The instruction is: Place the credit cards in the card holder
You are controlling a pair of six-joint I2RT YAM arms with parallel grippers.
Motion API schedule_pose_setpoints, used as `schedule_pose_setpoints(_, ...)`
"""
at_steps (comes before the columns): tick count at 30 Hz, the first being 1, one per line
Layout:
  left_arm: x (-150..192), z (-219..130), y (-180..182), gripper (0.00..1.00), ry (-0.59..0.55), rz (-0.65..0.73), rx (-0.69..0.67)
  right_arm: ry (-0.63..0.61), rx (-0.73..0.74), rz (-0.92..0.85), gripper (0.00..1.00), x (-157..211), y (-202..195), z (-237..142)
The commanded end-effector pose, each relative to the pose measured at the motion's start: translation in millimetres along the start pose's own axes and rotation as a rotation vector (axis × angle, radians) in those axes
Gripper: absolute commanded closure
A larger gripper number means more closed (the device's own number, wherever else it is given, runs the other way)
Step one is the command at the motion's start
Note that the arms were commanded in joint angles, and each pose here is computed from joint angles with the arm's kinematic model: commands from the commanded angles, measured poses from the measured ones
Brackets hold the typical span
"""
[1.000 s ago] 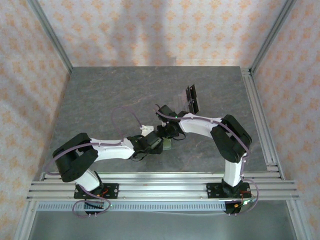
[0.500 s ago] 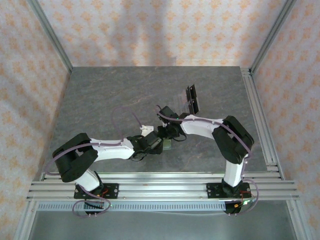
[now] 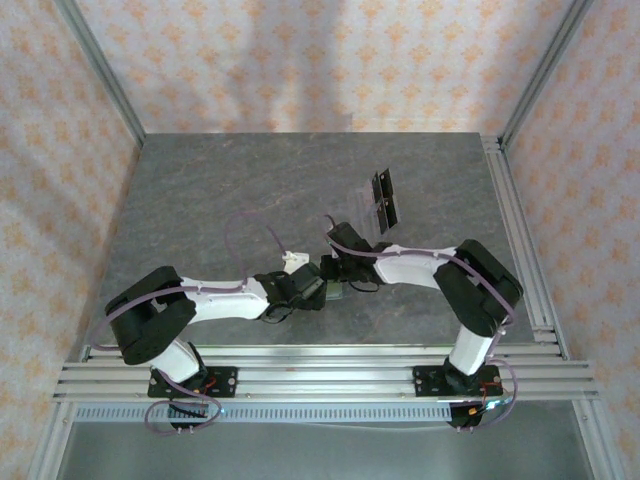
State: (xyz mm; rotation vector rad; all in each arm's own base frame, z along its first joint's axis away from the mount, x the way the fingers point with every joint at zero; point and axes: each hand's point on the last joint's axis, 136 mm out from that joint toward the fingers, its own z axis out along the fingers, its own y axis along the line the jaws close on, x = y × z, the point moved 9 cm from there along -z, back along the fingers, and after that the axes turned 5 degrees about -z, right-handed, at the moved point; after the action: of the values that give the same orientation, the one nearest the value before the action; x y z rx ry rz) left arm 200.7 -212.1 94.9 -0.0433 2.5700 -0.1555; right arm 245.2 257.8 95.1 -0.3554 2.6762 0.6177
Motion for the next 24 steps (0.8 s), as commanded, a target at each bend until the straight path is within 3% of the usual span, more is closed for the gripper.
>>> schedule_pose_setpoints(1, 12, 5, 11, 0.01, 0.062, 0.001, -0.053, 0.267, 0.317, -0.03, 1.0, 78, -59, 17)
schedule_pose_setpoints(5, 12, 5, 11, 0.01, 0.063, 0.002, -0.053, 0.236, 0.34, -0.033, 1.0, 79, -62, 12)
schedule_pose_setpoints(13, 11, 5, 10, 0.01, 0.066, 0.0, -0.049, 0.302, 0.3, -0.014, 1.0, 87, -60, 23)
schedule_pose_setpoints(24, 1, -8, 7, 0.02, 0.034, 0.0, -0.026, 0.247, 0.132, 0.009, 1.0, 42, -16, -2)
